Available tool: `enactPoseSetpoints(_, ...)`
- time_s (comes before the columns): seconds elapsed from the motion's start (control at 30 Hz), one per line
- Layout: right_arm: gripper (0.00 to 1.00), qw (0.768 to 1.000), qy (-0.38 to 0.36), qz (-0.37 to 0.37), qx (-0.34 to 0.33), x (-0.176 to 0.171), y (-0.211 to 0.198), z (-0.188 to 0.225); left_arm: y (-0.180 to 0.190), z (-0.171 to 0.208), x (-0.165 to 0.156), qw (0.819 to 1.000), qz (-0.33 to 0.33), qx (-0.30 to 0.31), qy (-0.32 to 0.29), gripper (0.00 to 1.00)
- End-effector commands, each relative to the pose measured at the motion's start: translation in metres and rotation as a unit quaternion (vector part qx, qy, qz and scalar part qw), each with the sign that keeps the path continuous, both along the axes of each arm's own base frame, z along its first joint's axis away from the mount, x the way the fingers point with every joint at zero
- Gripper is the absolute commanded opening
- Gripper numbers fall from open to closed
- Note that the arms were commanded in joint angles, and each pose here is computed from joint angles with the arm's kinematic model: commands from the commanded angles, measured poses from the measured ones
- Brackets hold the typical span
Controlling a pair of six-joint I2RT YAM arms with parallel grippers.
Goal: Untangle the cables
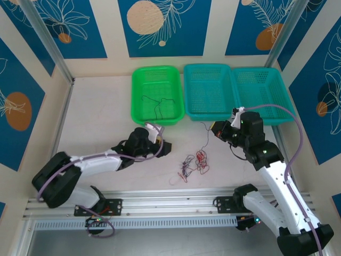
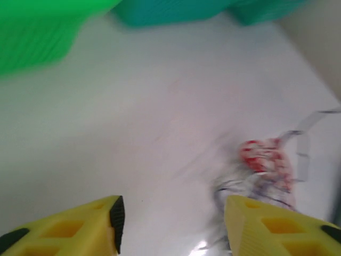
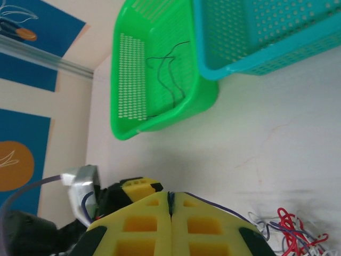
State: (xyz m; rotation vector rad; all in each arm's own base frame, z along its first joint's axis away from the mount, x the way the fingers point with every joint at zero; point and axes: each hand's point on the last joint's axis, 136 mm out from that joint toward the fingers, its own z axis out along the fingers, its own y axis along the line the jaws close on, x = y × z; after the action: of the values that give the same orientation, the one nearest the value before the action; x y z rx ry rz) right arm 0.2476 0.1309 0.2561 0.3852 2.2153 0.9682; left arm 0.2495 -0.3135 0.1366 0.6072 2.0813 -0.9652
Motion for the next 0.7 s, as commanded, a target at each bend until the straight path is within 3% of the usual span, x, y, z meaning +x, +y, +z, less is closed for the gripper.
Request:
enactPoseSetpoints(0.0,0.00,0.998,-0.029,0.042,0.026,-0.006,0.016,0.030,-0.048,0.077,-0.041,0.970,-0.170,-0.036,-0.170,0.60)
enactPoseSetpoints(0.1,0.00,0.997,-0.042,0.056,0.045,-0.009,0.027,0.045,-0.076,0.087,-0.055,0.948,-0.213,-0.043,-0.231,0.68)
enactPoseSetpoints(0.17,0.00,0.995,-0.049,0.064,0.053,-0.012,0.033,0.054,-0.092,0.086,-0.052,0.944,-0.213,-0.054,-0.245,0.74)
enactPoseSetpoints(0.33,0.00,0.993,-0.066,0.081,0.062,-0.019,0.046,0.072,-0.130,0.063,-0.019,0.961,-0.159,-0.065,-0.218,0.77)
enactPoseSetpoints(0.43,0.00,0.991,-0.073,0.084,0.068,-0.023,0.050,0.083,-0.139,0.045,-0.001,0.972,-0.113,-0.074,-0.193,0.66)
enactPoseSetpoints(0.57,0.00,0.992,-0.085,0.059,0.078,-0.021,0.040,0.104,-0.132,0.007,0.018,0.986,-0.051,-0.043,-0.150,0.37)
enactPoseSetpoints(0.67,0.00,0.990,-0.106,0.008,0.091,-0.015,0.018,0.135,-0.116,-0.029,0.024,0.994,-0.010,-0.002,-0.111,0.31)
